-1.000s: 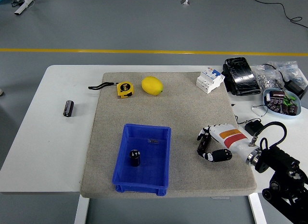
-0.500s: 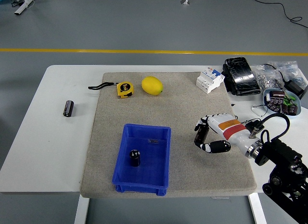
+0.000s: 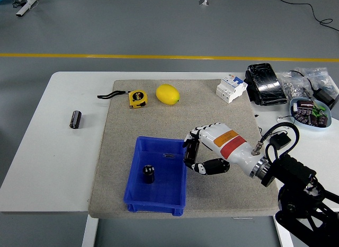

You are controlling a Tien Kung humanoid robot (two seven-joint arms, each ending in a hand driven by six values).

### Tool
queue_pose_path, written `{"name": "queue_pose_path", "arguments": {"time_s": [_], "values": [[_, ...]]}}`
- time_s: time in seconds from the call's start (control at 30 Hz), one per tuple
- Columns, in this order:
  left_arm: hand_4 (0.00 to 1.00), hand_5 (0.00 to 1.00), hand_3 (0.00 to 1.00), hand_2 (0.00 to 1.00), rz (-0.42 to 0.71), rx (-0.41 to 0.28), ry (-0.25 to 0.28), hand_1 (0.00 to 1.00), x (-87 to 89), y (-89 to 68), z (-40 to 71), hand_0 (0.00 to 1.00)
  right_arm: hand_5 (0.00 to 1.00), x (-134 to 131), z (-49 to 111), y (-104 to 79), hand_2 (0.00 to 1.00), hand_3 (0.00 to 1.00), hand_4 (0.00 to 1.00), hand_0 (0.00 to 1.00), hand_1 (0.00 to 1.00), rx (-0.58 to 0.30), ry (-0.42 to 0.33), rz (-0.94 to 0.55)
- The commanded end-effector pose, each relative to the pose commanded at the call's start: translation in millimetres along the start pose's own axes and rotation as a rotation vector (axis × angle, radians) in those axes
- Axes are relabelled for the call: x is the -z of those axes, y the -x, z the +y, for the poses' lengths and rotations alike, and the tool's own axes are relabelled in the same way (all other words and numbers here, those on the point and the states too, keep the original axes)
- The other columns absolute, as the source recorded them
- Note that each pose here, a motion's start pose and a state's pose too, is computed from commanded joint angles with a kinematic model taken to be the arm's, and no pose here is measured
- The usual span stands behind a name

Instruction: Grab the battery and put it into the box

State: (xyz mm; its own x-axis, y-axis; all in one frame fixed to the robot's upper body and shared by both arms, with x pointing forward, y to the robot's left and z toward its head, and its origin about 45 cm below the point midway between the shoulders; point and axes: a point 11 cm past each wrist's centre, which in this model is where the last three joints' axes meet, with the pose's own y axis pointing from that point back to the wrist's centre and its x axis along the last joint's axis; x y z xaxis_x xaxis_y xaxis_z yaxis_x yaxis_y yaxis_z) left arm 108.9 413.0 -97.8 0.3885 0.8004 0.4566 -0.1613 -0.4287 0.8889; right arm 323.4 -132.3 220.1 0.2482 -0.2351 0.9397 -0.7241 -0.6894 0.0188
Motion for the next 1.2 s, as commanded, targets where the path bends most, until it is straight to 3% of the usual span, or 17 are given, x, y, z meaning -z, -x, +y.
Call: {"name": "queue_pose_path", "arguments": {"time_s": [0.43,0.47,0.5,0.63,0.67,1.2], "values": [[0.667,0.681,0.646,0.662,-0.001,-0.006,-0.002,0.620,0.3,-2.6,-0.2,0.677,0.160,24,-2.9,28.6,0.593,0.589,0.714,0.409,0.502,0.100,-0.058,-0.006],[0.667,0.681,0.645,0.661,-0.001,-0.006,-0.002,0.620,0.4,-2.8,-0.3,0.677,0.205,25,-3.0,29.4,0.653,0.649,0.783,0.430,0.556,0.105,-0.059,-0.006],[0.667,0.681,0.645,0.661,-0.001,-0.007,-0.003,0.620,0.5,-2.9,-0.3,0.677,0.205,25,-3.2,30.4,0.653,0.649,0.783,0.430,0.556,0.111,-0.059,-0.004],[0.667,0.681,0.645,0.661,-0.003,-0.007,-0.003,0.620,0.4,-3.0,-0.3,0.677,0.205,25,-3.1,31.7,0.653,0.649,0.783,0.430,0.556,0.119,-0.056,0.001],[0.667,0.680,0.645,0.661,-0.003,-0.007,-0.003,0.620,0.4,-3.0,-0.3,0.677,0.220,25,-3.0,31.8,0.693,0.795,0.832,0.428,0.556,0.120,-0.054,0.001],[0.667,0.679,0.645,0.660,-0.011,-0.002,-0.011,0.620,3.8,-1.4,-0.4,0.677,0.228,24,-4.7,31.7,0.696,0.806,0.841,0.424,0.555,0.115,-0.048,-0.002]]}}
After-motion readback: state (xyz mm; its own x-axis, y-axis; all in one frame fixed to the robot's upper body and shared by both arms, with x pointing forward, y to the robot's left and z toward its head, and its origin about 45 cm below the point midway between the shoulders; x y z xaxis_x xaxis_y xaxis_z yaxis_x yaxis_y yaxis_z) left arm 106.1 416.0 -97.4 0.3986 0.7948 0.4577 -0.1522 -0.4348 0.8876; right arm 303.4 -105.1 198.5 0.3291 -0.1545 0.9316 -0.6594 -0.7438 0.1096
